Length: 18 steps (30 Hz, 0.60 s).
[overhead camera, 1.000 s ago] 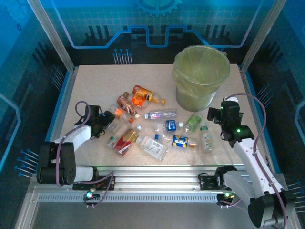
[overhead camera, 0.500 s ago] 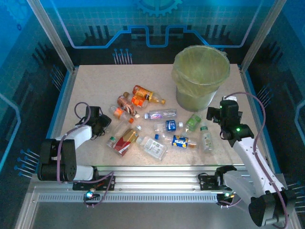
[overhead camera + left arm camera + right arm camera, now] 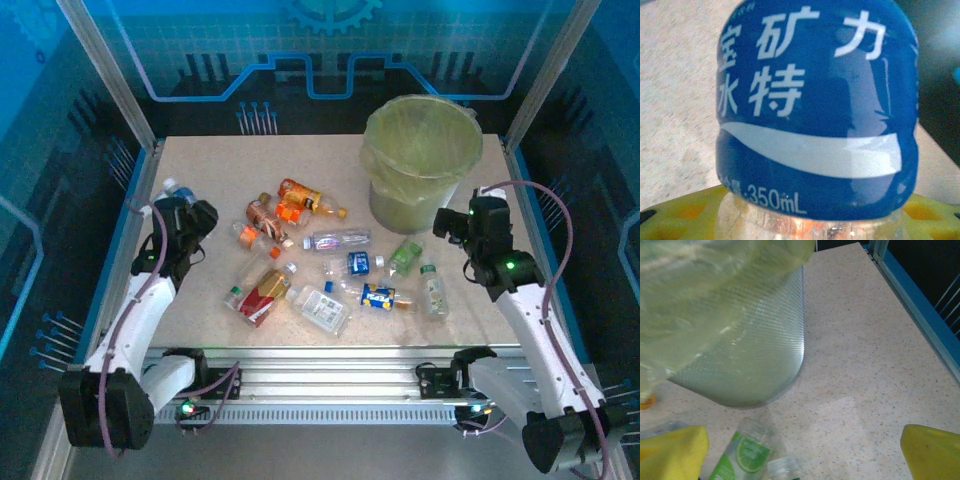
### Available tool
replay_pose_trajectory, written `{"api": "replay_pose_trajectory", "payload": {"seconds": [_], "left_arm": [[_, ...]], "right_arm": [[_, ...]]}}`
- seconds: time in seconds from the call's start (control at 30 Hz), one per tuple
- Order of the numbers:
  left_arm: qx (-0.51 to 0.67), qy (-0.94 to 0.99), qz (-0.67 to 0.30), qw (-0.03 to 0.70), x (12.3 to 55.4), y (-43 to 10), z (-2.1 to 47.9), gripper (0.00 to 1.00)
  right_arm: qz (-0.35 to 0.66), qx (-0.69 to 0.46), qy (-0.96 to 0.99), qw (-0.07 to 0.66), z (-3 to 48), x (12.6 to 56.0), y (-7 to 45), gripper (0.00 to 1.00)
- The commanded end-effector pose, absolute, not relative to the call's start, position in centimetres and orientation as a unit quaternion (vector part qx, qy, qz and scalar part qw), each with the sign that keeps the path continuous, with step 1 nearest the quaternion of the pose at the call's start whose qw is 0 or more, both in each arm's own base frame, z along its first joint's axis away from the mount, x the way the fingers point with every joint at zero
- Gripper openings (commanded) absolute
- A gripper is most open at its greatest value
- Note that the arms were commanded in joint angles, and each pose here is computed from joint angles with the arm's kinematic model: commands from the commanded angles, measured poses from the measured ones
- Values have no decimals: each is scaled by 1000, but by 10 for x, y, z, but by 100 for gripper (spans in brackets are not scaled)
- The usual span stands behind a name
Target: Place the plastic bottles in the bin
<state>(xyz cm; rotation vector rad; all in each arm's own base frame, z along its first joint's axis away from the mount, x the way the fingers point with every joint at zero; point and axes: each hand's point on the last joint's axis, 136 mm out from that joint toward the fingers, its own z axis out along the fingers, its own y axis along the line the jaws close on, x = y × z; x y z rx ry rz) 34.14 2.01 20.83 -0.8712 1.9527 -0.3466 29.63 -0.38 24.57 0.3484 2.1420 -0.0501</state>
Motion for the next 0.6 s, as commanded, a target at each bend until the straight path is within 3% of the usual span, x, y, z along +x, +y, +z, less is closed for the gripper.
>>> {"api": "replay_pose_trajectory", "payload": {"seconds": [0.0,0.23,0.57], "left_arm": [[-275,810,-142,498,348,-4,243,39],[-66,792,-288,535,374,-119,296,34],[192,724,-409,521,355,-256,334,33]], "right_arm": [[35,141,867,477,269,290,13,100],[197,61,844,494,320,294,72,100],[418,-72,781,457,386,323,174,99]]}}
